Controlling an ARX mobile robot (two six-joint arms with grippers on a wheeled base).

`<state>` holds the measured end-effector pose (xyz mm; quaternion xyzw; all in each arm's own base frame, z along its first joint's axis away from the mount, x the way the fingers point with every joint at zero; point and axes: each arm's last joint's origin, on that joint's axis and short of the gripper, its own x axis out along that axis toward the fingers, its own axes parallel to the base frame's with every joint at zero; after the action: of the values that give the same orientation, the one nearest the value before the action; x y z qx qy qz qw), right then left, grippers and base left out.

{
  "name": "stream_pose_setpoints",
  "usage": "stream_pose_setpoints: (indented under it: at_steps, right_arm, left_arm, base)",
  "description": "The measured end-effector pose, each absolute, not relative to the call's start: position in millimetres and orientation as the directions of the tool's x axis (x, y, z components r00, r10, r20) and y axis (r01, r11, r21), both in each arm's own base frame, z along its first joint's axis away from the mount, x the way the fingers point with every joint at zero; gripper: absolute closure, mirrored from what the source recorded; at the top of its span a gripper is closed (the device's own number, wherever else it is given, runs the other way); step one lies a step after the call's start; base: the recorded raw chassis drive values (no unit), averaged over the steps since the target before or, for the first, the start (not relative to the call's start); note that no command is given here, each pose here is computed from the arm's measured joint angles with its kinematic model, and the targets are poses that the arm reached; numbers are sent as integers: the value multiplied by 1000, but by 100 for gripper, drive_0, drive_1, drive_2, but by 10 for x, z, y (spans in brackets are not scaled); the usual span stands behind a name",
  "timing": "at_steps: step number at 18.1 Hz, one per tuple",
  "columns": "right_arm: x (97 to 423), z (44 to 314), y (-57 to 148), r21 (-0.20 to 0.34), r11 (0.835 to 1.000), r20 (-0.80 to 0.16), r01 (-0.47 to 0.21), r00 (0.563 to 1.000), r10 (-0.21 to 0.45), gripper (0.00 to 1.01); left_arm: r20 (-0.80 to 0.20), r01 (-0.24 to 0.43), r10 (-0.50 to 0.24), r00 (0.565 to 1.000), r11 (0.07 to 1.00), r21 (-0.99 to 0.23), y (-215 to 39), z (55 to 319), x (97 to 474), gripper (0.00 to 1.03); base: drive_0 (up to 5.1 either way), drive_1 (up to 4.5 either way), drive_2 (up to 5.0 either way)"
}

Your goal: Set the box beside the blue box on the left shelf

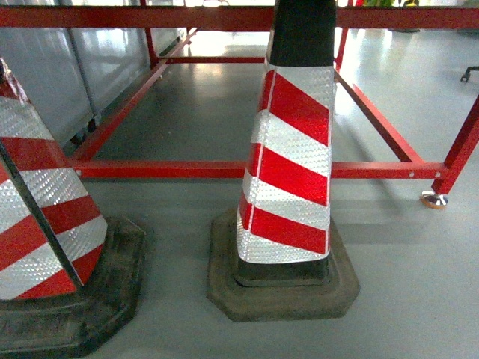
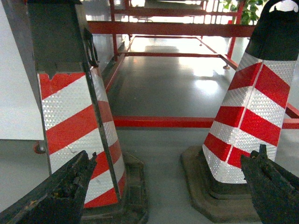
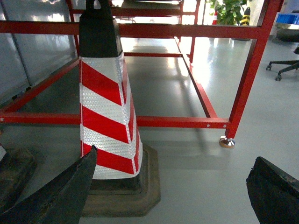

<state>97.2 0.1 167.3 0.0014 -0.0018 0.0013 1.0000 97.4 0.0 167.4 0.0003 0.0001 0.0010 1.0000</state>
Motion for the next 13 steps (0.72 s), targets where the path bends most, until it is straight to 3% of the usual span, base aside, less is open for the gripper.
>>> stream_pose_setpoints:
  at_steps: [13]
  right_arm:
    - [972, 1673, 1, 3, 1000, 4, -3, 1000, 3, 3]
  left_arm:
    - [0, -2, 2, 1000, 1000, 1, 0, 1674, 974, 5]
  base:
    - [0, 0, 0]
